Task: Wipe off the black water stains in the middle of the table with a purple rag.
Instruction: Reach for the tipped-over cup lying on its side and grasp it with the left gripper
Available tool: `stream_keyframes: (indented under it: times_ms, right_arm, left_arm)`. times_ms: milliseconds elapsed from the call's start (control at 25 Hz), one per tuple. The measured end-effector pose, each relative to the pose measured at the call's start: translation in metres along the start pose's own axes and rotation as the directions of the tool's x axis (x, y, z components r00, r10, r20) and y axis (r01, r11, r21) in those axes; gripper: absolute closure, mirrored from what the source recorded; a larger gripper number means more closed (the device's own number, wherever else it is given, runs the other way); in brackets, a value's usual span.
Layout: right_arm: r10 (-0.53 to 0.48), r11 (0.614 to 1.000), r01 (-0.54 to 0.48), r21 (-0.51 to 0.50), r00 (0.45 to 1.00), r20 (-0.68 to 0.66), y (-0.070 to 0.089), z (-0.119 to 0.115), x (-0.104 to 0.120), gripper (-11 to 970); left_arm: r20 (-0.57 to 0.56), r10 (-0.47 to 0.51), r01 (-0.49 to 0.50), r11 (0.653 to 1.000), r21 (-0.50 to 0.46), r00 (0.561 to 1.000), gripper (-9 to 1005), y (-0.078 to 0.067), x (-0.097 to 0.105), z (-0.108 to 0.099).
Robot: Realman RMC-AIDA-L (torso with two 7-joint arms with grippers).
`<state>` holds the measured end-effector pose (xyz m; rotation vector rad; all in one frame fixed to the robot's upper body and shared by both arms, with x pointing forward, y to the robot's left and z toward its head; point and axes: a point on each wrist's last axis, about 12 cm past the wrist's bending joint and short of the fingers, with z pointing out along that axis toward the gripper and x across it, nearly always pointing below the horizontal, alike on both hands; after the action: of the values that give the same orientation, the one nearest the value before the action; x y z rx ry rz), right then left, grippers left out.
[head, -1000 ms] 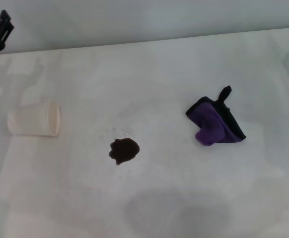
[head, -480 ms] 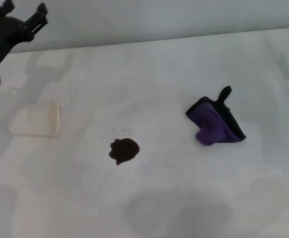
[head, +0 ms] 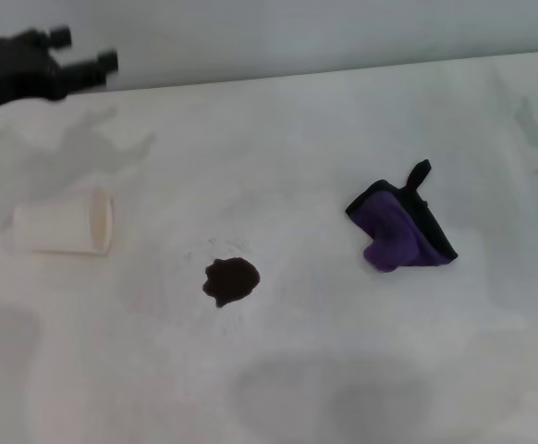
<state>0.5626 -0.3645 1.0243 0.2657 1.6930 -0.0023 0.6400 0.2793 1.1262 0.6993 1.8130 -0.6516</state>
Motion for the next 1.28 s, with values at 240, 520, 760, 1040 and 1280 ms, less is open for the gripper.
stream_keyframes:
  times_ms: [240, 520, 760, 1040, 1280]
  right_arm:
    - [0.001, 1.0, -0.001, -0.004, 1.0, -0.001, 0.002, 0.001, 0.0, 90]
    - [0.014, 1.0, -0.014, 0.011, 1.0, -0.013, -0.001, -0.003, 0.004, 90]
    - [0.025, 0.999, -0.024, 0.022, 0.999, -0.026, -0.003, -0.007, 0.009, 91]
    - [0.055, 0.998, -0.054, 0.032, 0.998, -0.024, -0.008, -0.011, 0.011, 91]
    - [0.076, 0.997, -0.075, 0.03, 0.997, -0.012, -0.008, -0.012, 0.01, 90]
  left_arm:
    - [-0.304, 0.12, -0.099, 0.992, 0.083, 0.945, 133, 0.01, -0.021, -0.02]
    - [-0.456, 0.343, -0.272, 0.938, 0.214, 0.821, 134, 0.007, -0.051, -0.026]
    - [-0.517, 0.513, -0.386, 0.858, 0.339, 0.685, 134, -0.009, -0.063, -0.017]
    - [-0.614, 0.568, -0.366, 0.823, 0.435, 0.548, 135, -0.02, -0.066, -0.013]
    - [-0.609, 0.593, -0.374, 0.805, 0.46, 0.527, 135, -0.021, -0.062, -0.01]
